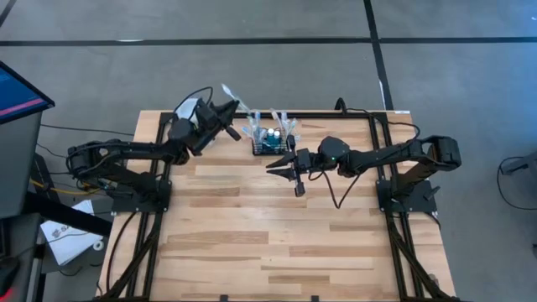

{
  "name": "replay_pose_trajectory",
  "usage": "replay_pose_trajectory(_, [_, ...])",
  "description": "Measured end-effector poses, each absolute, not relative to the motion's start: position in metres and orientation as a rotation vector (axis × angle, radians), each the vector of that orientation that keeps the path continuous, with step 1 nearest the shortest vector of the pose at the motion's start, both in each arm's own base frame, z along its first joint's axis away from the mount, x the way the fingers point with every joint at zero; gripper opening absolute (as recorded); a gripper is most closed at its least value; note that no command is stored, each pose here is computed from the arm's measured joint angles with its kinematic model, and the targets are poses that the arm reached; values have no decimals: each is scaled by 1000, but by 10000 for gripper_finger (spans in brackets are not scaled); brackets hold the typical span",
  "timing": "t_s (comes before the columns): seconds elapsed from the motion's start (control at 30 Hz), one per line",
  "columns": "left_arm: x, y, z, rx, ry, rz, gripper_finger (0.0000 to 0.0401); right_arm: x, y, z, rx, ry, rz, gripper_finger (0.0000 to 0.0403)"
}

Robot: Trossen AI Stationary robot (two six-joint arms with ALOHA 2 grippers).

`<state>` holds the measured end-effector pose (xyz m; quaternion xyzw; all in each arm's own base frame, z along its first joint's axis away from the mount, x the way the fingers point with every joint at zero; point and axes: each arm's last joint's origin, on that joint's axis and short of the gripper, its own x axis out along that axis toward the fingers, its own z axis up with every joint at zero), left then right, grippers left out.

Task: Pick & Place toothbrushing station
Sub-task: Put the green toothbrush into the black wire organizer

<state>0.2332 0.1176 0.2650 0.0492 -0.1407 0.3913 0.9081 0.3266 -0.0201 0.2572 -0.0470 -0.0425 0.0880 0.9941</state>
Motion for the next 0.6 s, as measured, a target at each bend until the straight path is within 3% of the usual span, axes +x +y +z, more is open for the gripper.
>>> replay_pose_trajectory(0.6, [242, 134, 233, 25, -146, 841, 5, 327, -20, 257, -101, -80, 177, 48])
